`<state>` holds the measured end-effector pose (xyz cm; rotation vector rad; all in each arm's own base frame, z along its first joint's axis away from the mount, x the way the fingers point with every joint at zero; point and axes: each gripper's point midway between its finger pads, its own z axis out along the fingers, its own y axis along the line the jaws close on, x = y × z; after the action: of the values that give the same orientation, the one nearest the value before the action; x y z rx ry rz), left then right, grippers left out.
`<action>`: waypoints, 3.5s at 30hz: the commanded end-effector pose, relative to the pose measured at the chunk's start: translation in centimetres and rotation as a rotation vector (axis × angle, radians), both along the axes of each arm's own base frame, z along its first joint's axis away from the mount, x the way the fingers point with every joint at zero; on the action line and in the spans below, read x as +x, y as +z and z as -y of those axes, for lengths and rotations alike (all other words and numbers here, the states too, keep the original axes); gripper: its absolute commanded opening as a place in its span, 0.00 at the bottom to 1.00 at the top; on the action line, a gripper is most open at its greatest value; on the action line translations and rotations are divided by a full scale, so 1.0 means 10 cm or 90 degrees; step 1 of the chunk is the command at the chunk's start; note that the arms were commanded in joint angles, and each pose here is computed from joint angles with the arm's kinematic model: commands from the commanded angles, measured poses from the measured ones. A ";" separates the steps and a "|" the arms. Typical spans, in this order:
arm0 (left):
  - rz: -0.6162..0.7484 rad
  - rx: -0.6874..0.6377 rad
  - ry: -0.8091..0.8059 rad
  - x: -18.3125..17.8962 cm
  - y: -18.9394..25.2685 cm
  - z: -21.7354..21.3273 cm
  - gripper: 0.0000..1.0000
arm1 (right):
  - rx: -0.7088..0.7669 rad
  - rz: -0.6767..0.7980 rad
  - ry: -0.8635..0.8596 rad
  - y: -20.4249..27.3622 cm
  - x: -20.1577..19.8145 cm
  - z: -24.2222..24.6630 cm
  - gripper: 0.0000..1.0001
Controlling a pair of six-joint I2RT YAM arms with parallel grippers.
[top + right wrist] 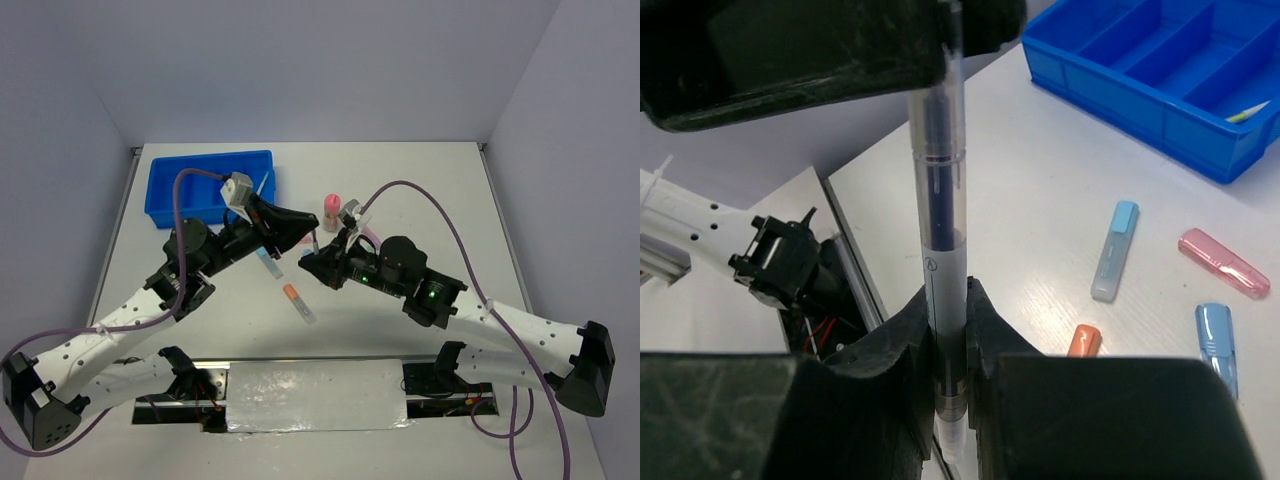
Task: Sort the stationery into containers
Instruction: Close the pen cap on the pen, then place the pen in the storage box, then pick up the stationery from the center of the board.
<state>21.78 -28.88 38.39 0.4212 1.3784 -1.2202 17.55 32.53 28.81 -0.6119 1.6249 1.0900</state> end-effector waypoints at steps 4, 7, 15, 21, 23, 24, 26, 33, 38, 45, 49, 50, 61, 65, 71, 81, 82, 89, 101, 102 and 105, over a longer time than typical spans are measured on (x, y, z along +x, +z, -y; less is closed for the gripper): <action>-0.017 -0.021 -0.037 -0.06 -0.10 0.07 0.00 | 0.032 0.068 -0.002 0.58 0.09 -0.09 0.00; -0.041 -0.025 -0.046 -0.08 -0.22 0.09 0.00 | 0.036 0.099 -0.011 0.78 0.15 -0.11 0.00; -0.131 -0.002 -0.093 -0.25 -0.85 0.23 0.00 | 0.082 0.187 -0.036 1.59 0.42 0.00 0.00; -0.179 0.022 -0.142 -0.51 -1.32 0.40 0.00 | 0.114 0.223 -0.013 2.18 0.49 -0.02 0.00; -0.179 0.023 -0.149 -0.55 -1.33 0.43 0.00 | 0.111 0.218 -0.005 2.16 0.49 -0.05 0.00; -0.175 0.019 -0.150 -0.56 -1.30 0.43 0.00 | 0.106 0.210 -0.001 2.06 0.49 -0.08 0.00; -0.167 0.032 -0.129 -0.54 -1.26 0.38 0.00 | 0.099 0.192 -0.003 1.90 0.51 -0.09 0.00; -0.108 0.049 0.007 -0.25 -0.73 0.14 0.45 | 0.057 0.113 0.043 1.06 0.26 -0.15 0.00; -0.087 0.046 0.028 -0.18 -0.53 0.13 0.36 | 0.037 0.074 0.054 0.72 0.16 -0.23 0.00; -0.067 0.029 0.043 -0.16 -0.41 0.09 0.14 | 0.028 0.059 0.102 0.53 0.02 -0.31 0.00; -0.087 0.068 0.067 -0.07 -0.52 0.10 0.00 | 0.039 0.062 0.089 0.53 0.02 -0.26 0.01; -0.092 0.070 0.120 0.06 -0.48 0.02 0.00 | 0.035 0.058 0.070 0.51 0.06 -0.22 0.34; -0.213 0.310 0.596 1.75 -0.79 -1.23 0.00 | -0.131 -0.108 -0.365 -0.60 0.81 1.15 1.00; -0.174 0.328 0.675 2.48 -0.80 -1.56 0.00 | -0.128 -0.099 -0.334 -0.56 0.64 1.21 1.00; -0.171 0.345 0.657 3.46 -1.12 -1.60 0.04 | -0.122 -0.111 -0.291 -0.62 0.41 1.26 1.00; -0.243 0.343 0.615 3.94 -1.96 -1.63 0.26 | -0.107 -0.126 -0.230 -0.68 0.25 1.15 1.00; -0.243 0.335 0.614 3.94 -1.98 -1.61 0.33 | -0.110 -0.126 -0.230 -0.68 0.26 1.15 1.00; -0.259 0.317 0.618 3.66 -1.79 -1.68 0.82 | -0.121 -0.125 -0.221 -0.69 0.29 1.10 1.00; -0.427 0.320 0.651 2.25 -1.37 -1.78 0.98 | -0.096 -0.126 -0.210 -0.62 0.22 1.10 1.00; -0.465 0.329 0.634 2.06 -1.50 -1.67 0.97 | -0.095 -0.129 -0.202 -0.62 0.20 1.09 1.00; -0.547 0.343 0.641 1.60 -1.88 -1.51 0.96 | -0.101 -0.129 -0.193 -0.63 0.17 1.08 1.00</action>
<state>42.86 -12.92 28.38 -0.3869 1.9752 -0.2306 19.69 21.24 21.02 -0.3288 1.9617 0.7818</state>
